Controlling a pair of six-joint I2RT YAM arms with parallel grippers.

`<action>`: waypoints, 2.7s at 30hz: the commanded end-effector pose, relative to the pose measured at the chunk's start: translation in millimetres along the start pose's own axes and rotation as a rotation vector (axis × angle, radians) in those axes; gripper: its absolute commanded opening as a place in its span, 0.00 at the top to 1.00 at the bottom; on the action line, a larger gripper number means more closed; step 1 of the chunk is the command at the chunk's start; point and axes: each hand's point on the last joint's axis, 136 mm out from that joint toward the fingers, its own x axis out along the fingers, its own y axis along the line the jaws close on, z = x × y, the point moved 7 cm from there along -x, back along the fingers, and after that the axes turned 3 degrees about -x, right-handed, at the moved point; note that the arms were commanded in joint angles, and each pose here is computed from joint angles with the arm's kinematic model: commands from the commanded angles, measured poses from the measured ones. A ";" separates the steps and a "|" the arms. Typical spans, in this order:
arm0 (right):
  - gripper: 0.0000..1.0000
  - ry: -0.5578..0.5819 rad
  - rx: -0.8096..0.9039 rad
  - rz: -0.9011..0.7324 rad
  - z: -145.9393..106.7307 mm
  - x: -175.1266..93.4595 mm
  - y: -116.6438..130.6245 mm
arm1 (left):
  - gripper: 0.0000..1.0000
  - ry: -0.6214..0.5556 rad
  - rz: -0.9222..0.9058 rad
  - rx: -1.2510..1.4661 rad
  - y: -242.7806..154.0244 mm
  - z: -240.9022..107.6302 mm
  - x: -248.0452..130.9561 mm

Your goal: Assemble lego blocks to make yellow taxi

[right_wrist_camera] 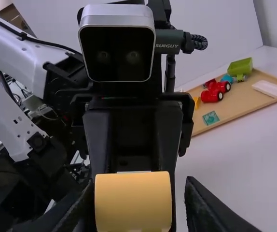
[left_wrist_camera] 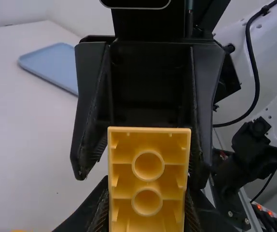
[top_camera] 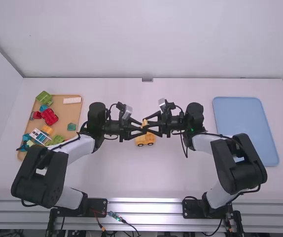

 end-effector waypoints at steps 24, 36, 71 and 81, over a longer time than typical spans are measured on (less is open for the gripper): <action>0.62 0.001 -0.055 0.022 7.8 -3.6 2.1 | 0.98 -0.009 -0.010 0.050 -1.1 7.9 0.7; 0.88 0.002 -0.055 0.025 7.7 -2.7 2.6 | 0.98 -0.012 -0.011 0.056 -1.4 8.9 0.6; 1.00 0.018 0.288 -0.569 13.7 -76.0 -81.5 | 0.01 -0.004 0.258 -0.086 27.2 -4.6 -6.8; 1.00 0.617 0.543 -1.186 -1.4 -95.9 -72.9 | 0.01 -0.002 0.419 -0.124 42.8 -9.2 -12.3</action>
